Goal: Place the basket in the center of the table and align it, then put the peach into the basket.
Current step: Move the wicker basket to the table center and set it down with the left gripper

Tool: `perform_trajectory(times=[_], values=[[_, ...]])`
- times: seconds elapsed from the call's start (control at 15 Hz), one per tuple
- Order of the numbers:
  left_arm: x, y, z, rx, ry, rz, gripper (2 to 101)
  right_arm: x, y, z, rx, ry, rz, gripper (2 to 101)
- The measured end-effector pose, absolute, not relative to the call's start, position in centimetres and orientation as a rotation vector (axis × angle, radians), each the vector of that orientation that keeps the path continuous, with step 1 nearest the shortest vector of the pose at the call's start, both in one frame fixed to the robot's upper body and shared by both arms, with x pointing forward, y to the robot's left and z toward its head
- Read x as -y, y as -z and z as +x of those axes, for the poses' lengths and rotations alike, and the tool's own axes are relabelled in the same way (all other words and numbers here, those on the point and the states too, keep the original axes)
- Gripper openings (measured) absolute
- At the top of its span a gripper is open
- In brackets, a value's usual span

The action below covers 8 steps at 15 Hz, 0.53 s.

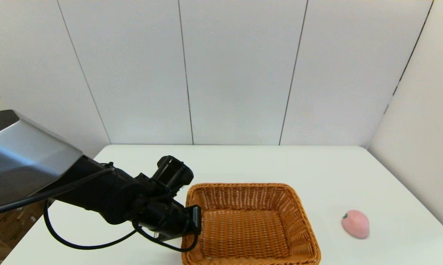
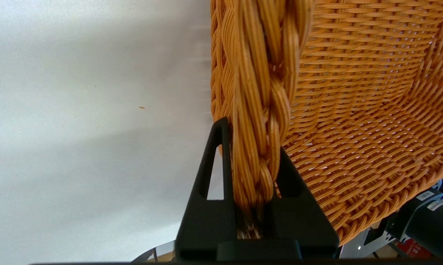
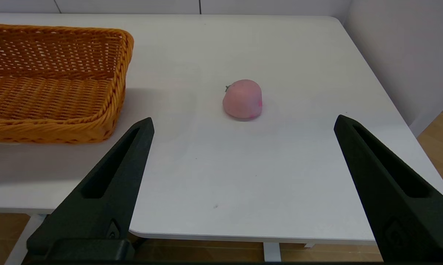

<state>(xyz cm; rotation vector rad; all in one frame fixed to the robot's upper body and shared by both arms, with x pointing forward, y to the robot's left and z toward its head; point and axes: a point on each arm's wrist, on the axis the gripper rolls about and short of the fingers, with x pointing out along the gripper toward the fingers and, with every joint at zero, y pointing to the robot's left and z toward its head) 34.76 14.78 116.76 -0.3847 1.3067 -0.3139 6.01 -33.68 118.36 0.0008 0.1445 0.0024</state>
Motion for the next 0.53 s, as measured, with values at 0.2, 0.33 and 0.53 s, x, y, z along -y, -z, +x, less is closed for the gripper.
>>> perform_trajectory(times=[0.2,0.33,0.53], values=[[-14.77,-116.5,34.81,-1.314,0.309,-0.384,14.0,33.68,-118.35,6.01,-0.145,-0.002,0.001,97.1],[-14.75,-116.37,34.84,-1.317,0.304,-0.384,19.5,33.68,-118.35,6.01,-0.145,-0.003,0.001,97.1],[-14.79,-116.19,34.91,-1.322,0.297,-0.386,44.7,33.68,-118.35,6.01,-0.145,-0.002,0.001,97.1]])
